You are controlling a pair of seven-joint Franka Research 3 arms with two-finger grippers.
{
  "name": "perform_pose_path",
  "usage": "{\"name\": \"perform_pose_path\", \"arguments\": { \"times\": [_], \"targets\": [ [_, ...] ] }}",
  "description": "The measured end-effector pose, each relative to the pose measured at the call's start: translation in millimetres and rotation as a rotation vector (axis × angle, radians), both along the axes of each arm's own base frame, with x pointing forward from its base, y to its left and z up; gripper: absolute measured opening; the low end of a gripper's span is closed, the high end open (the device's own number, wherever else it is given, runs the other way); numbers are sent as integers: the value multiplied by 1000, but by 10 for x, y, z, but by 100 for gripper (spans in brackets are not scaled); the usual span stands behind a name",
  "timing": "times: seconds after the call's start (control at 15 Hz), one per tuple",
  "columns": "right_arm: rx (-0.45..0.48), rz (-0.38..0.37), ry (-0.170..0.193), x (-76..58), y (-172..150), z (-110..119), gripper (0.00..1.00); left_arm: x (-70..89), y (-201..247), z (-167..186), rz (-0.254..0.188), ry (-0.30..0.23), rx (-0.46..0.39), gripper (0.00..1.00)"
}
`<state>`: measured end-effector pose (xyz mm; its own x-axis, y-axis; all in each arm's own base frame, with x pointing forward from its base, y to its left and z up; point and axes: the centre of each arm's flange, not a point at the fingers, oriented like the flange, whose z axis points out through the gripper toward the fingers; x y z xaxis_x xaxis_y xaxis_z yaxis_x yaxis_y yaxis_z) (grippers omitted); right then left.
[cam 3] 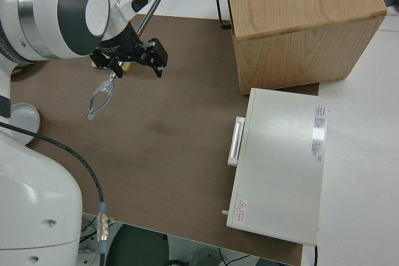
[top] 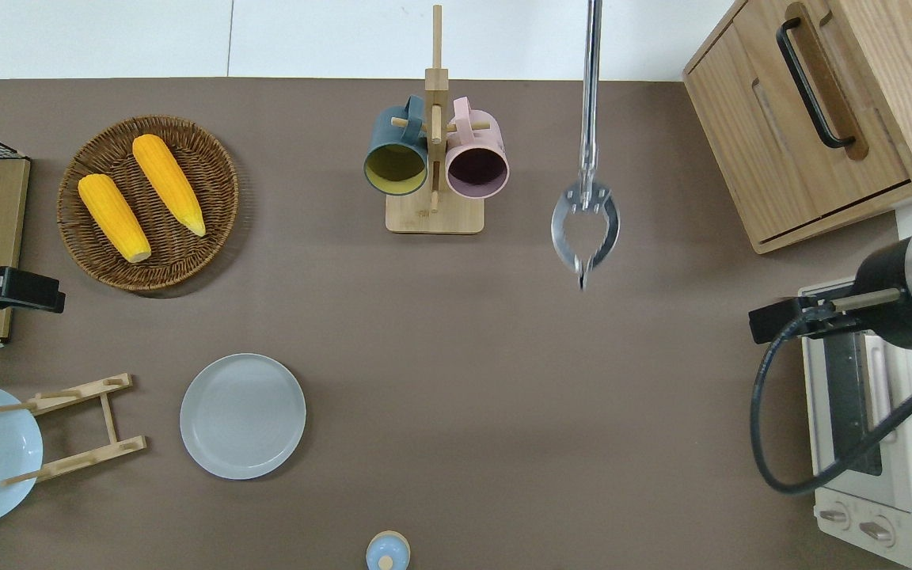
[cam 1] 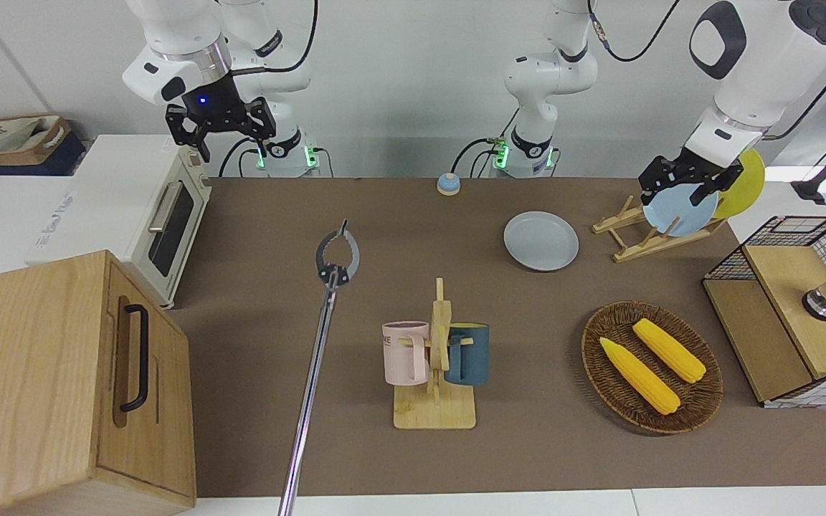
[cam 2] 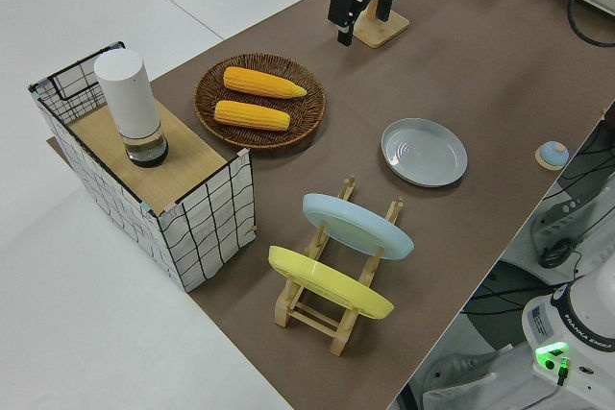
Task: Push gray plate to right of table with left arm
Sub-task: 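Move the left gripper down toward the gray plate's near edge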
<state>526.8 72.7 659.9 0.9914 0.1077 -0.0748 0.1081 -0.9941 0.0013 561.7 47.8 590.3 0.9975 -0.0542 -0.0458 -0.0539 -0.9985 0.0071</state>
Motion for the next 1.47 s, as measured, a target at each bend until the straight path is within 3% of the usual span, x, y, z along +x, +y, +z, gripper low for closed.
{"name": "perform_pose_path", "arguments": {
  "times": [1.0, 1.47],
  "targets": [
    [0, 0, 0, 0, 0, 0, 99, -53, -12, -138, -1, 59, -5, 100],
    [0, 0, 0, 0, 0, 0, 99, -88, -37, -385, 1, 106, -29, 100]
  ]
}}
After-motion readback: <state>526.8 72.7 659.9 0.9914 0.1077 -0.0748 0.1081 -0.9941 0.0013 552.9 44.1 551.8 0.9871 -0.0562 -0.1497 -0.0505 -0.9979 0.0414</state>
